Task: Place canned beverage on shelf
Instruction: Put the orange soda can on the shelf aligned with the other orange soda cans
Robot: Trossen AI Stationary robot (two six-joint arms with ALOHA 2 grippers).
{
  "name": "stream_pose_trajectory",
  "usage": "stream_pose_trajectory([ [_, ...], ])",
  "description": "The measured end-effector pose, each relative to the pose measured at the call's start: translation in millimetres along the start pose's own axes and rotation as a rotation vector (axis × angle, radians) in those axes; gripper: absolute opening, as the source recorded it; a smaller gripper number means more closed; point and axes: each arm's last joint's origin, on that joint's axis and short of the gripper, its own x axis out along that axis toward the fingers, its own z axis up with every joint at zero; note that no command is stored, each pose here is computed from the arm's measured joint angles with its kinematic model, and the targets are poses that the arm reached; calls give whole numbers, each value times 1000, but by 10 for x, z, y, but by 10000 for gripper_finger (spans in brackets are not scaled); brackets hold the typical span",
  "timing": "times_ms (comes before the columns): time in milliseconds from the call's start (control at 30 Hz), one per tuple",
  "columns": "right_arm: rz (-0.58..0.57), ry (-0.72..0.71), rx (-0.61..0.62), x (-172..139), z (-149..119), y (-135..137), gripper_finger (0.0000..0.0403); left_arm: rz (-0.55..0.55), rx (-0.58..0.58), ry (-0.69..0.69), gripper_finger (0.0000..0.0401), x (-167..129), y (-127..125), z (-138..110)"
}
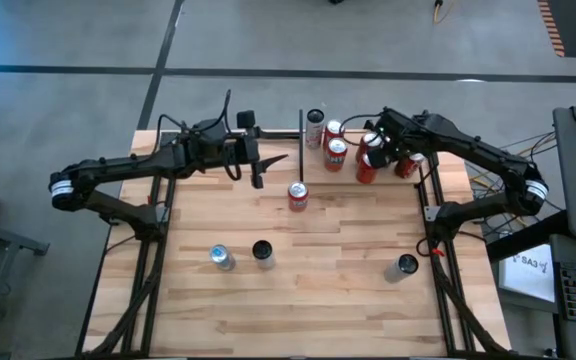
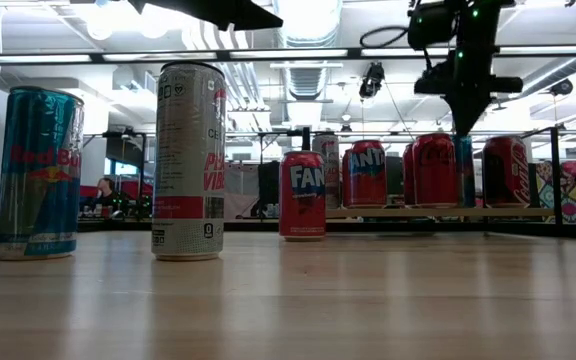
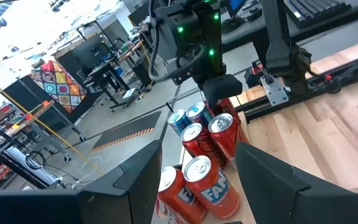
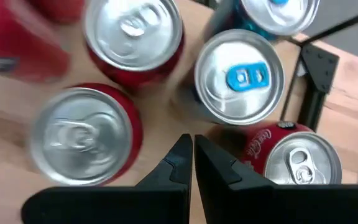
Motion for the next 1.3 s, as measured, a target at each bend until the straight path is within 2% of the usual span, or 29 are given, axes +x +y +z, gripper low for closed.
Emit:
stream_pose_trajectory([
  [400,105,-141,25,-435,-10,-145,9,-18,-52,4,190,-106,9,42],
  [633,104,-146,35,-437,-60,-176,9,-31,-72,10,190,-105,1,33],
  [733,111,-160,2,-418,-58,-158,9,-32,-77,10,190,-105,1,33],
  [1033,311,-406,-132,-714,-136,37,9,-137,-200,-4,190,-111,-46,26],
  [1300,501,-549,-297,-904,-312,343,9,-209,-330,-13,190,-114,-106,52],
])
